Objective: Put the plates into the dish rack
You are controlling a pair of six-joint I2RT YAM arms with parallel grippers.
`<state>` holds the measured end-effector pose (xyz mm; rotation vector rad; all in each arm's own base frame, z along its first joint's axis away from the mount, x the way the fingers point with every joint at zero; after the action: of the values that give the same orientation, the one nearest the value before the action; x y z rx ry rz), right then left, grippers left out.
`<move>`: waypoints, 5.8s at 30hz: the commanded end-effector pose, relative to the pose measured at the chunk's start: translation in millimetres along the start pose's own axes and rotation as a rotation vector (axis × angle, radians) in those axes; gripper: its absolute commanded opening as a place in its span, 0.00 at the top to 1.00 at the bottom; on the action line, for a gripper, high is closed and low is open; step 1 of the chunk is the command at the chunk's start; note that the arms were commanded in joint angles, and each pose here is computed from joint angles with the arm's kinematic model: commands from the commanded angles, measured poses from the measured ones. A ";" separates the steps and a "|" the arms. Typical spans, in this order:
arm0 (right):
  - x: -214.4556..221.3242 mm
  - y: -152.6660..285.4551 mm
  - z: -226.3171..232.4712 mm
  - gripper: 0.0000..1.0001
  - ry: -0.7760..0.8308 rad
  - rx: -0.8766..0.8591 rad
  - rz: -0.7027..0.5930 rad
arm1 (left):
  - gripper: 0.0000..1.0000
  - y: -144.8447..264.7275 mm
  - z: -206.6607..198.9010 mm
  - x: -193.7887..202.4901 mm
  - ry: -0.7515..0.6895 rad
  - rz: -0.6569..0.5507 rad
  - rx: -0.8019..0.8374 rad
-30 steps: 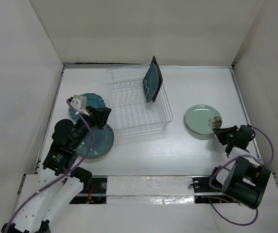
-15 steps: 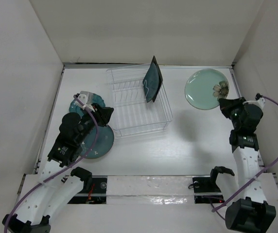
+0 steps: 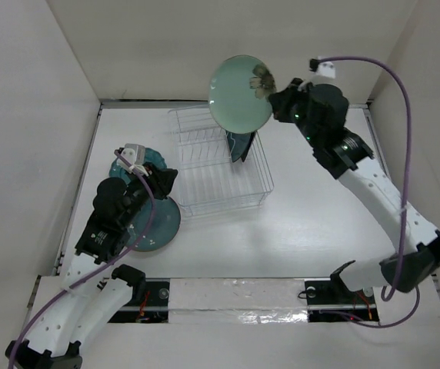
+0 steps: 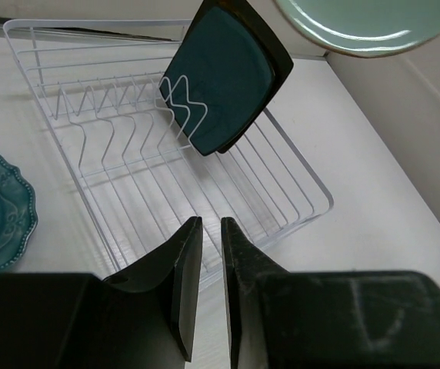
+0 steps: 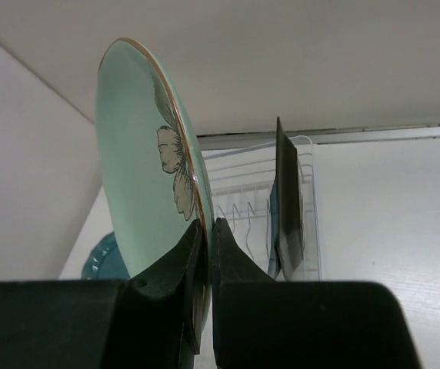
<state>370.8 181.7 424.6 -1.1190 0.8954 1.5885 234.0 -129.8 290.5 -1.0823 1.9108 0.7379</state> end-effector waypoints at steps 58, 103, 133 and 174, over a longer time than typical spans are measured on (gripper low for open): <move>175.4 -155.3 44.2 0.91 0.566 0.452 0.228 | 1.00 13.1 -4.8 -33.4 0.001 -0.124 -0.029; 377.5 150.1 261.9 0.39 -0.586 -0.257 0.457 | 0.92 36.1 -10.4 -49.9 0.005 -0.217 -0.017; 491.7 73.4 241.6 0.68 -0.928 -0.058 0.615 | 0.92 37.7 -17.6 -47.2 0.015 -0.200 0.026; 304.5 193.7 207.7 1.00 -0.079 -0.159 0.225 | 0.87 29.5 -22.3 -62.9 0.018 -0.192 -0.002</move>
<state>81.4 404.9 119.9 -1.1080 1.0642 2.0773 224.1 -102.4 320.8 -1.2630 1.8111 0.7367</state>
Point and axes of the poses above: each gripper's point midway between its finger pads, its own y axis back along the fingers, its own z axis along the line the jaws close on, x = y × z, the point moved 2 cm from there along y, back along the fingers, and after that the axes turned 8 degrees about y, right-handed, at the moved point
